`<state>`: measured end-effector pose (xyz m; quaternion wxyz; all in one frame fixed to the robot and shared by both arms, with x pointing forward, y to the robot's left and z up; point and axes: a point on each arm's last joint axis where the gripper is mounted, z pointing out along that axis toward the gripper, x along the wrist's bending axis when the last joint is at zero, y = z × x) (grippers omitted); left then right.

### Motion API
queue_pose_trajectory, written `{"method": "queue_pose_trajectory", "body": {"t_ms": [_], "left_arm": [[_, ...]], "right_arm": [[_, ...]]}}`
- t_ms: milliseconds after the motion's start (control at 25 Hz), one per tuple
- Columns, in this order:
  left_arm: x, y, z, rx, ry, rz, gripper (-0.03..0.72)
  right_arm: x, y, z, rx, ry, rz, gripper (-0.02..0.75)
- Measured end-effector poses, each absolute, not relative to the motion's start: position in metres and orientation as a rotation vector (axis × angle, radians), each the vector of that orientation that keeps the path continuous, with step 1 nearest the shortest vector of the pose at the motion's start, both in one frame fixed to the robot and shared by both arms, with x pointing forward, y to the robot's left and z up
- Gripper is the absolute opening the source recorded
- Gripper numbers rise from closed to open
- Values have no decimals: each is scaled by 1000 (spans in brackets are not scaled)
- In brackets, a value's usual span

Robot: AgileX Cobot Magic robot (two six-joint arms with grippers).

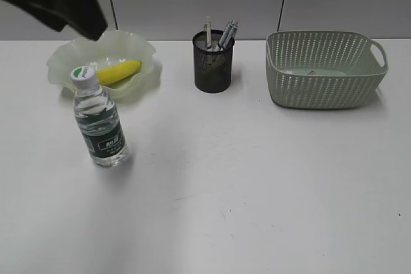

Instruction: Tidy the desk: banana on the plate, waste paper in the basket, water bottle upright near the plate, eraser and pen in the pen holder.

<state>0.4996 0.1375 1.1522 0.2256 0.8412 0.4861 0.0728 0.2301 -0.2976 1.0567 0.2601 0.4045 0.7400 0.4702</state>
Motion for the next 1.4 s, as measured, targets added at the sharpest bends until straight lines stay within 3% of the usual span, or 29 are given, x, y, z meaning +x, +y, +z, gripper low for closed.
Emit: {"method": "queue_pose_trajectory", "body": {"t_ms": [280,480,800,1080,1400], "left_arm": [[408,192,1148,2292,1322,228,454],[335,235,1139,2173,1247,317,449],[254,288,1093,1988,1130,504,440],[228,307,1065,1802,1026,640,430],[233,305,1063,1810,1031,647,425]], "right_arm": [[230,-298,1057,1095,2004,1274,498],[230,-298,1057,1095,2004,1274,498],[230,-298,1057,1095,2004,1274,498],[230,-297,1057,1096,2006,1282,498],[230,-297,1057,1096,2006,1283,498]]}}
